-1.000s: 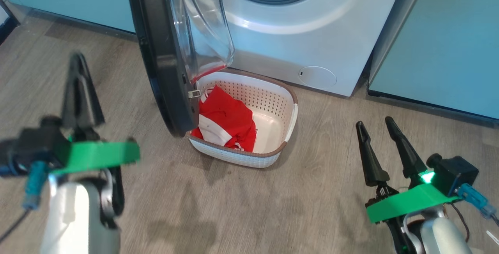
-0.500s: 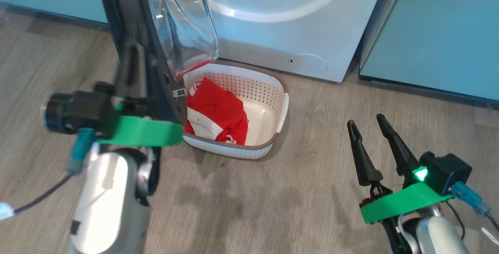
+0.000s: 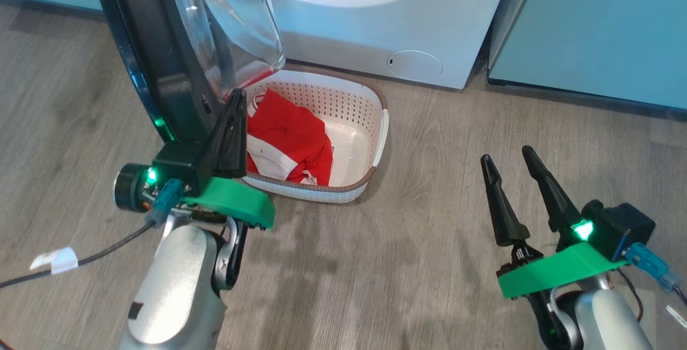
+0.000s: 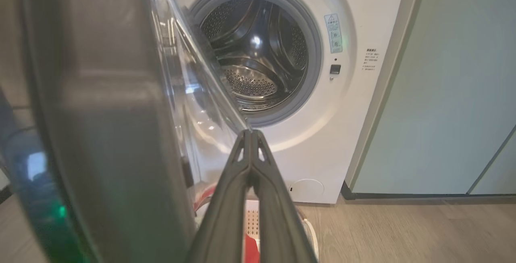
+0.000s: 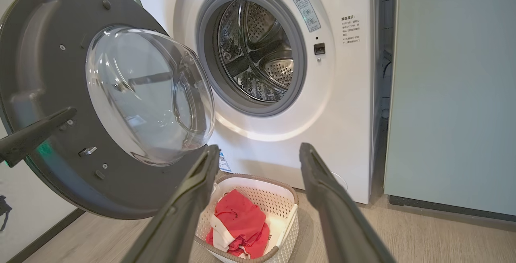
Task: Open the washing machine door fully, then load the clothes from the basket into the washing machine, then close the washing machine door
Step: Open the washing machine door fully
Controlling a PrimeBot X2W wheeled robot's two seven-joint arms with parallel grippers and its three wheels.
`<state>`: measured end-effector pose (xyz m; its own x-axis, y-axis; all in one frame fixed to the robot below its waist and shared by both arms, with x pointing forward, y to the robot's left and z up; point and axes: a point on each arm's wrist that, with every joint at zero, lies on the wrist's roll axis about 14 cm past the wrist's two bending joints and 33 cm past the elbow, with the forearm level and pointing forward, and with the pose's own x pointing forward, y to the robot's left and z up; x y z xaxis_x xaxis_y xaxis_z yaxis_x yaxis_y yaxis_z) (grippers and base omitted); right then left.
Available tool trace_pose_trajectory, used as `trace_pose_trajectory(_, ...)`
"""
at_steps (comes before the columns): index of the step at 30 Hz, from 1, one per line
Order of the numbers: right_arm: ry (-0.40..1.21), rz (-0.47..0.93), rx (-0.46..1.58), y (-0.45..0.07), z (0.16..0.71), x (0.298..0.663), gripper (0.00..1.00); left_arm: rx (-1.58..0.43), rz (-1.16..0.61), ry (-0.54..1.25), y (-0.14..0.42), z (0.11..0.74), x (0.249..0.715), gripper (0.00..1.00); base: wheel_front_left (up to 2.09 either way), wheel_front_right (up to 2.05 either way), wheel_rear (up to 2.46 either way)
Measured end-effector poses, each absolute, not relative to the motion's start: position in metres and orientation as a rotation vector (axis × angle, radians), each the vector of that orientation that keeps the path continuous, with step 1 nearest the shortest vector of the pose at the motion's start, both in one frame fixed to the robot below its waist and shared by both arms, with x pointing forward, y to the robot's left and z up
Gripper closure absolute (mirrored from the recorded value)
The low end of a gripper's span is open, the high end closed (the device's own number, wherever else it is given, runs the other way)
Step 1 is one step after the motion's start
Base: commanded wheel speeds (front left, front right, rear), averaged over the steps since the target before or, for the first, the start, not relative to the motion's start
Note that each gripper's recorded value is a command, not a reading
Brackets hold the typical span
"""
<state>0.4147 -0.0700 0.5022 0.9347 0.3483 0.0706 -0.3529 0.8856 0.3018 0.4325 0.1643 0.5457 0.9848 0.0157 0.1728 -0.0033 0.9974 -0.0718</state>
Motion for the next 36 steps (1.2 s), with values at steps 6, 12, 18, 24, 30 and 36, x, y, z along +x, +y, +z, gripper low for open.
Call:
trace_pose_trajectory(6, -0.007, 0.366, 0.315, -0.069, 0.499, 0.417, 0.0, -0.075, 0.055, -0.116, 0.179, 0.526, 0.432, 1.0, 0.0, 0.0, 0.0)
trace_pose_trajectory(12, -0.005, 0.389, 0.317, -0.06, 0.498, 0.421, 0.0, -0.086, 0.119, -0.102, 0.199, 0.521, 0.428, 1.0, 0.0, 0.0, 0.0)
trace_pose_trajectory(18, 0.012, 0.425, 0.315, -0.047, 0.494, 0.425, 0.0, -0.085, 0.207, -0.089, 0.229, 0.516, 0.421, 1.0, 0.0, 0.0, 0.0)
trace_pose_trajectory(24, 0.049, 0.469, 0.31, -0.031, 0.484, 0.429, 0.0, -0.082, 0.309, -0.072, 0.266, 0.509, 0.414, 1.0, 0.0, 0.0, 0.0)
trace_pose_trajectory(30, 0.072, 0.499, 0.302, -0.019, 0.475, 0.441, 0.0, -0.078, 0.409, -0.08, 0.307, 0.508, 0.418, 1.0, 0.0, 0.0, 0.0)
trace_pose_trajectory(36, 0.113, 0.499, 0.295, -0.018, 0.457, 0.45, 0.0, -0.061, 0.518, -0.084, 0.35, 0.506, 0.423, 1.0, 0.0, 0.0, 0.0)
